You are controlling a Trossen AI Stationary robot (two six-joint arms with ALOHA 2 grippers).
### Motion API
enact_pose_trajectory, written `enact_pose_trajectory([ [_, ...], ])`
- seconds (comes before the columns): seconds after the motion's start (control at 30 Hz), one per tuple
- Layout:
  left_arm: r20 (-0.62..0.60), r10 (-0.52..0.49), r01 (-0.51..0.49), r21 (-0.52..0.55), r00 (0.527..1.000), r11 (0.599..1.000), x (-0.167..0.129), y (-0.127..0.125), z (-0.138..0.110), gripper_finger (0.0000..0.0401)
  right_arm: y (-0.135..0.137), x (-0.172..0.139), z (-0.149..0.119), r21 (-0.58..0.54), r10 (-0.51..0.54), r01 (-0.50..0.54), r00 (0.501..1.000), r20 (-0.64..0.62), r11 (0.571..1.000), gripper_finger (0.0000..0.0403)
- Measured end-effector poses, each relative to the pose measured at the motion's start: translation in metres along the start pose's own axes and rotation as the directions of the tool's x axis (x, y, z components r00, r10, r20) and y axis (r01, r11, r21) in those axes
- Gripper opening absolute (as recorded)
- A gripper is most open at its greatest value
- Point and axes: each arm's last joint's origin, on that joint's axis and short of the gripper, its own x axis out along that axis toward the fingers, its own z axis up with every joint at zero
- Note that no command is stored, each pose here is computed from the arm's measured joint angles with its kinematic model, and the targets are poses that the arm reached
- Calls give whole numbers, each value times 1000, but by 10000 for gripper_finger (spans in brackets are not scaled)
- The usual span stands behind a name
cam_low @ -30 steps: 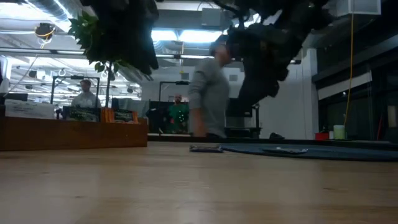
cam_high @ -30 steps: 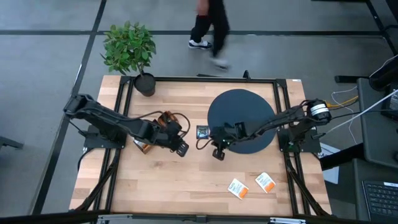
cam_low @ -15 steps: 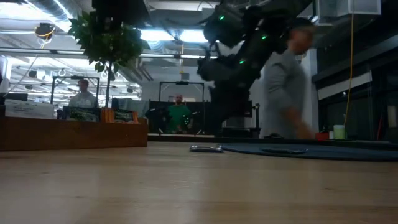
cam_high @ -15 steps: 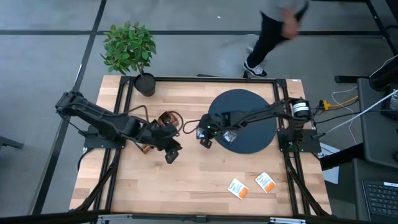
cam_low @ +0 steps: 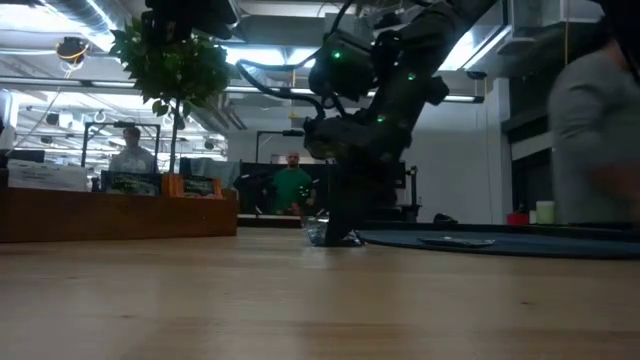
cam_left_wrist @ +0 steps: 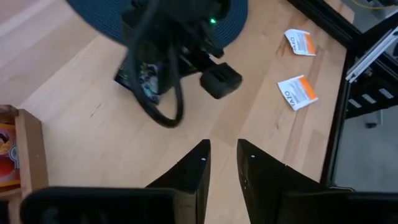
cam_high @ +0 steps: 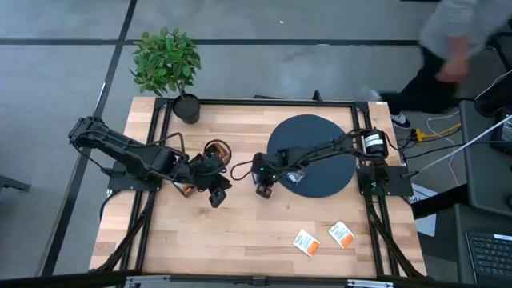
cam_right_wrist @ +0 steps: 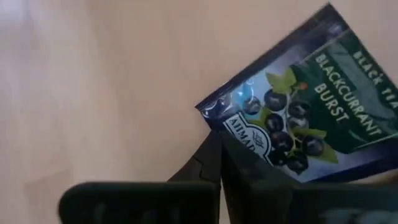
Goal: Pick & Place Tea
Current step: Put the black tea bag into the middle section of the wooden organizer
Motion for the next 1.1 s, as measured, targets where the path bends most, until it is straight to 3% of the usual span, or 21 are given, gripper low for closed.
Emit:
enact_pose_trajectory([
  [0.53, 40, 31, -32, 23, 999, 999, 0, 1, 1, 75, 55, -4, -47, -103, 159, -187, 960, -231, 977, 15],
  [0.6, 40, 31, -33, 39, 999, 999, 0, 1, 1, 75, 59, -14, -46, -102, 146, -168, 970, -193, 981, 17],
  [0.67, 41, 32, -34, 49, 999, 998, 0, 1, 1, 75, 61, -30, -35, -91, 108, -115, 991, -79, 989, 14],
  [0.77, 42, 32, -34, 55, 999, 998, 0, 1, 1, 75, 48, -42, -20, -58, 1, 1, 999, 51, 998, 6],
  [0.9, 43, 33, -36, 73, 999, 997, 0, 1, 1, 74, 29, -43, -4, -15, -26, 28, 991, 134, 999, 6],
  [1.1, 56, 45, -49, 71, 997, 996, 0, 2, 2, 74, -2, -27, 8, 29, -92, 89, 983, 158, 996, 16],
])
